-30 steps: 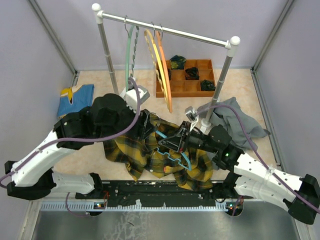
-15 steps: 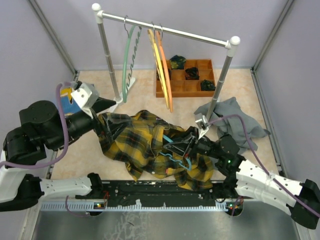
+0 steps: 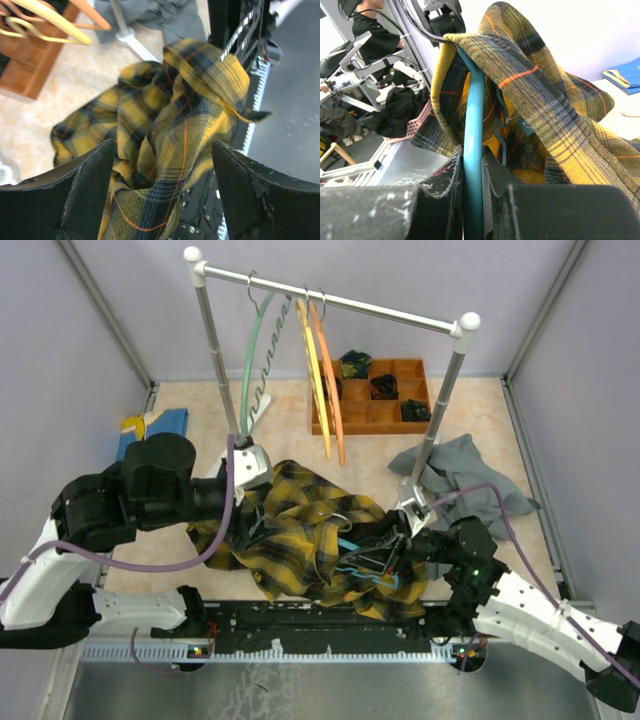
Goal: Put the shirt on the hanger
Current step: Hang the shirt on the hanger.
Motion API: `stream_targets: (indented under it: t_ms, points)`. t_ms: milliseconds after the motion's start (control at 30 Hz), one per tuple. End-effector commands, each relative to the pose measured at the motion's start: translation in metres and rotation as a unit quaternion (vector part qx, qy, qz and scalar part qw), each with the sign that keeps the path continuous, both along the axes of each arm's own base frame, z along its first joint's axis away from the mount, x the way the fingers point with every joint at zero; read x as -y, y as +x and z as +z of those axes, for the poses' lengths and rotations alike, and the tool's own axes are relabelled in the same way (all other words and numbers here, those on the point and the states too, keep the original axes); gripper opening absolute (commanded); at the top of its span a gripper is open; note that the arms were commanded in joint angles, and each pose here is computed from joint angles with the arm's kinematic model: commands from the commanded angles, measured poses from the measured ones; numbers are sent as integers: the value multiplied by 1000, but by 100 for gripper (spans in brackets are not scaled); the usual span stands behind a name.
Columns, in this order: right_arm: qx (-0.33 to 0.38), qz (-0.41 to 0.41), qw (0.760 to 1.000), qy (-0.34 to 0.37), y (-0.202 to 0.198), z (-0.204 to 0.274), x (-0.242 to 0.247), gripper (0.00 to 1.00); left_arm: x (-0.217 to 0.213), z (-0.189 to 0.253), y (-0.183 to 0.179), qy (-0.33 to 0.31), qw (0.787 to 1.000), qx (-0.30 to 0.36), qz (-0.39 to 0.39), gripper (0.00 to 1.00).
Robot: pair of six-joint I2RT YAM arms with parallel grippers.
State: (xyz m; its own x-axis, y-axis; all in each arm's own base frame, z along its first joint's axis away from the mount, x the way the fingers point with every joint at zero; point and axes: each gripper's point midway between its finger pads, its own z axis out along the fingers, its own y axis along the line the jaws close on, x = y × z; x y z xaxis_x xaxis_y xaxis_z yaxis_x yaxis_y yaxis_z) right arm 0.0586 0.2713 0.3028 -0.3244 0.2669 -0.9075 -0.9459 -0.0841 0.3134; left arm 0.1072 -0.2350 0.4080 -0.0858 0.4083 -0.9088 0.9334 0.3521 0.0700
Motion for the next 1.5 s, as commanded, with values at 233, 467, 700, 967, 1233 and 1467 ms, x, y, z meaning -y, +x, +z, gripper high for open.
stream_targets:
  t_ms: [233, 467, 700, 967, 1233, 1467]
  points:
    - [31, 10, 999, 9, -18, 16, 18, 0, 14, -40, -40, 31, 991, -78, -104, 81]
    - [33, 24, 999, 0, -24, 18, 19, 0, 31, -53, -47, 43, 983, -103, -145, 67]
    - [34, 21, 999, -1, -23, 23, 19, 0, 37, -67, -48, 62, 979, -120, -154, 61]
    - [33, 19, 999, 16, -20, 32, 16, 0, 38, -75, -51, 70, 976, -132, -159, 55]
    - [29, 30, 998, 37, -17, 41, 8, 0, 47, -86, -54, 78, 970, -152, -171, 46]
    - [24, 29, 999, 34, -17, 40, 9, 0, 47, -86, -54, 77, 971, -150, -172, 27]
